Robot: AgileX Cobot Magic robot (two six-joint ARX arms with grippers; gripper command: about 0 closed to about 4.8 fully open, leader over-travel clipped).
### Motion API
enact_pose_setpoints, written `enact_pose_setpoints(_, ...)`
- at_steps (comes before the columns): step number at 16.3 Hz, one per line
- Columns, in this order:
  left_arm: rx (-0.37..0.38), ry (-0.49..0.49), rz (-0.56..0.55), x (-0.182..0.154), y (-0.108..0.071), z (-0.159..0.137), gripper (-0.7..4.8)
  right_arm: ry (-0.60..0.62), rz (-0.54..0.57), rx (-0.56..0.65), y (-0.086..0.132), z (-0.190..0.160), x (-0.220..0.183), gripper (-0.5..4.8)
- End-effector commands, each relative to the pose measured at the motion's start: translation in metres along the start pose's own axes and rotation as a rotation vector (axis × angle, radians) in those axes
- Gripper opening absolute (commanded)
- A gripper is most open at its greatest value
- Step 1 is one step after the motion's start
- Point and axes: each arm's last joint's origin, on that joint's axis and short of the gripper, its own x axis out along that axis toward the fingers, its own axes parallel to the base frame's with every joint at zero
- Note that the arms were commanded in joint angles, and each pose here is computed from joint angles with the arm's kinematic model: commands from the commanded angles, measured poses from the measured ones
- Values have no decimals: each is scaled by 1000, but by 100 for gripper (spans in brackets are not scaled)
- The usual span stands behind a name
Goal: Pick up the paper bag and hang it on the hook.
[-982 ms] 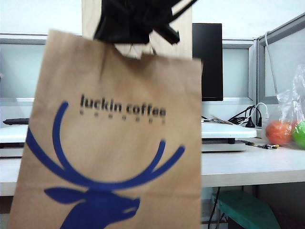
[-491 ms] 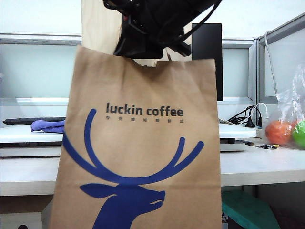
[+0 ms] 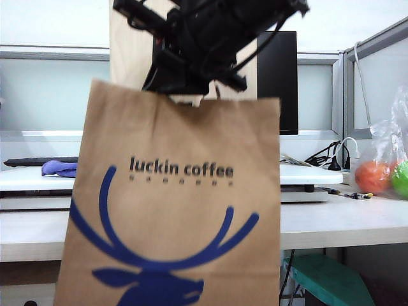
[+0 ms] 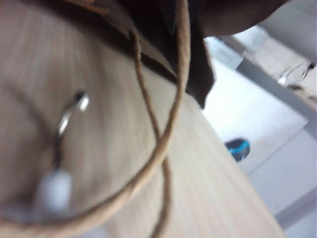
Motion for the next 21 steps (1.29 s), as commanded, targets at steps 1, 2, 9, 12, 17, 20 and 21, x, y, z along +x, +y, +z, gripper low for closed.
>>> enact_pose_setpoints(1, 5, -10, -2, 0, 0, 1, -5, -6, 14, 11, 1, -1, 4, -6)
enact_pose_setpoints(2, 5, -10, -1, 0, 0, 1, -5, 0, 12, 11, 0, -3, 6, -6)
enact_pose_setpoints(9, 5, -10, -1, 0, 0, 1, -6, 18, 5, 12, -2, -8, 11, 91)
enact_pose_setpoints(12, 5, -10, -1, 0, 0, 1, -6, 17, 4, 12, -2, -8, 10, 129)
enact_pose_setpoints(17, 5, -10, -1, 0, 0, 1, -6, 54, 67, 12, 3, 3, -8, 129)
enact_pose_setpoints(20, 5, -10, -1, 0, 0, 1, -5, 79, 31, 12, 4, 19, -40, 130)
enact_pose_setpoints(21, 5, -10, -1, 0, 0, 1, -6, 89, 27, 7, 5, 22, -49, 130)
